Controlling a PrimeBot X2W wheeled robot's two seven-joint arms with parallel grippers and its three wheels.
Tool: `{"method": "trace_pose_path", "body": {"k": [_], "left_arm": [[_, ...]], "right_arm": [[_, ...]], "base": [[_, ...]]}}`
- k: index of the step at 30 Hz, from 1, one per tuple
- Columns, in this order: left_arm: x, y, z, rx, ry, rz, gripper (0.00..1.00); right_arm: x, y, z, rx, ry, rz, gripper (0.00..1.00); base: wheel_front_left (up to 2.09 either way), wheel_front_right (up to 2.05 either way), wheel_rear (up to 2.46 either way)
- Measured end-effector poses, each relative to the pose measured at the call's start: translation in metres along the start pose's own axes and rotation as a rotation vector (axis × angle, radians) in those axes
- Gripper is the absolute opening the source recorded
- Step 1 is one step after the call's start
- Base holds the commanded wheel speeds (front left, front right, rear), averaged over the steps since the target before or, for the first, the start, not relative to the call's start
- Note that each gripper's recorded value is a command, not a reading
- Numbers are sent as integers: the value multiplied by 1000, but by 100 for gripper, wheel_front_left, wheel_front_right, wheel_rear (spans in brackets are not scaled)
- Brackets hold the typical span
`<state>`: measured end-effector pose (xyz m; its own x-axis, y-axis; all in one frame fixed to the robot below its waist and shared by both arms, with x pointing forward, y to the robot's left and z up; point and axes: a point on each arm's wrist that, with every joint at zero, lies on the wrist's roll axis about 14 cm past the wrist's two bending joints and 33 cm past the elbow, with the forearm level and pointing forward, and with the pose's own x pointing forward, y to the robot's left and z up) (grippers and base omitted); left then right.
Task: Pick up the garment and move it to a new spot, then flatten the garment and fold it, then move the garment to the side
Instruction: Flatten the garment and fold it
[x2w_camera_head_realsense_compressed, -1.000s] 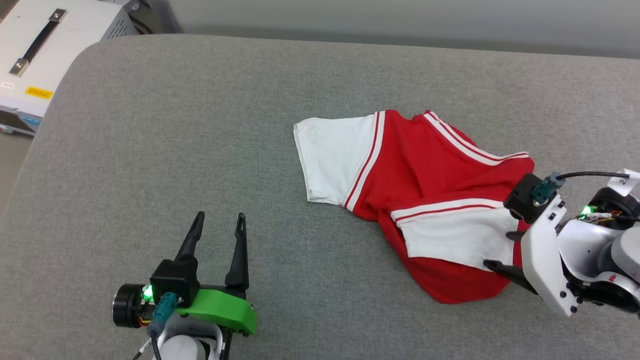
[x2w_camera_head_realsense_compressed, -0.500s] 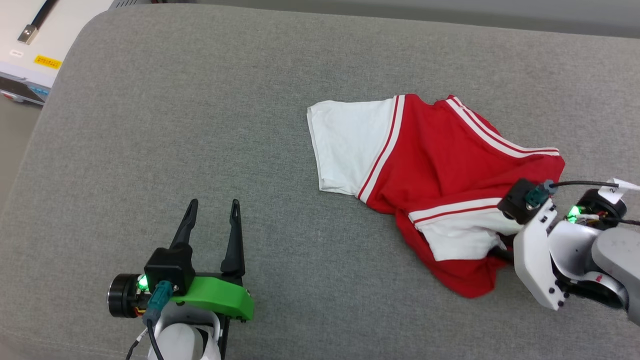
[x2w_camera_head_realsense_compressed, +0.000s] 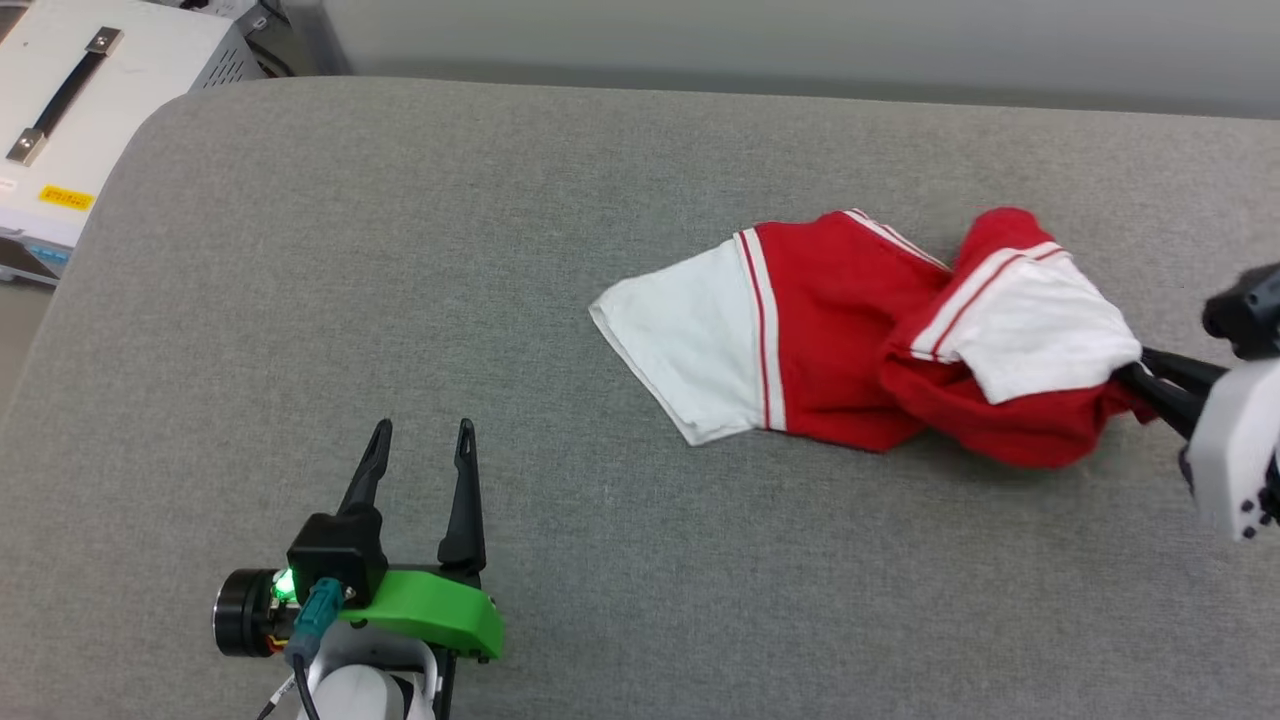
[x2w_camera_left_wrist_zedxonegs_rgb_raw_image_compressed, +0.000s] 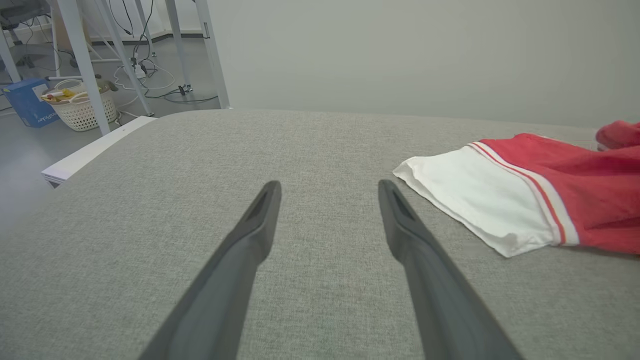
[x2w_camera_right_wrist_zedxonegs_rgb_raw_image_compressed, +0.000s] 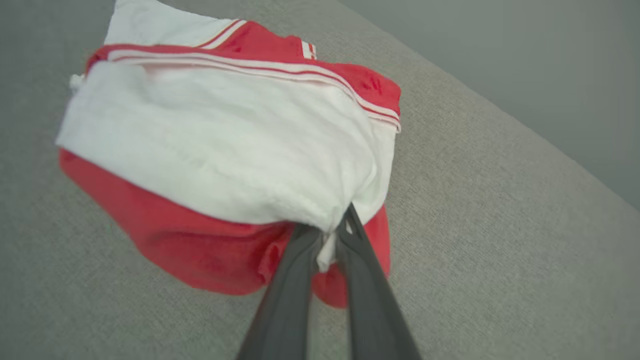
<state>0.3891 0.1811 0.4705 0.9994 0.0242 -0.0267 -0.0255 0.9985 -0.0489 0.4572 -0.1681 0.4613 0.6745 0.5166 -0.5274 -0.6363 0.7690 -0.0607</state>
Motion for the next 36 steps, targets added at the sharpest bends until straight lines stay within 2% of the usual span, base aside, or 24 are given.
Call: {"method": "trace_pose_path", "body": {"k": [5,9,12,17,18,19,23,26,27,32,36], "left_arm": [[-2,-3,-2,-3,7,-7,100],[-2,-5,-4,-3,11,-10,100],[-3,-6,-5,-4,14,-14,100],[-4,-9,-4,-5,13,-25,100],[-4,-10,-3,-4,10,-28,100],[-5,-11,-3,-3,9,-32,100],[-7,-11,1,10,-3,-42,100],[-8,-15,5,17,-15,-59,100],[-7,-18,10,22,-30,-70,100],[-4,-27,24,34,-73,-110,100],[-3,-35,34,51,-102,-148,100]], "right_arm": [[-32,-33,-58,150,45,-147,0],[-54,-42,-107,258,100,-246,0],[-65,-37,-140,329,149,-290,0],[-70,-37,-150,386,98,-358,0],[-70,-38,-148,388,74,-369,31],[-72,-39,-145,389,50,-382,100],[-81,-45,-132,356,-15,-414,100],[-95,-62,-96,292,-139,-459,100],[-109,-70,-77,247,-211,-488,100],[-159,-78,-50,154,-352,-596,100],[-187,-70,-20,78,-491,-655,100]], "base": [[0,0,0],[0,0,0],[0,0,0],[0,0,0],[0,0,0],[0,0,0],[0,0,0],[0,0,0],[0,0,0],[0,0,0],[0,0,0]]}}
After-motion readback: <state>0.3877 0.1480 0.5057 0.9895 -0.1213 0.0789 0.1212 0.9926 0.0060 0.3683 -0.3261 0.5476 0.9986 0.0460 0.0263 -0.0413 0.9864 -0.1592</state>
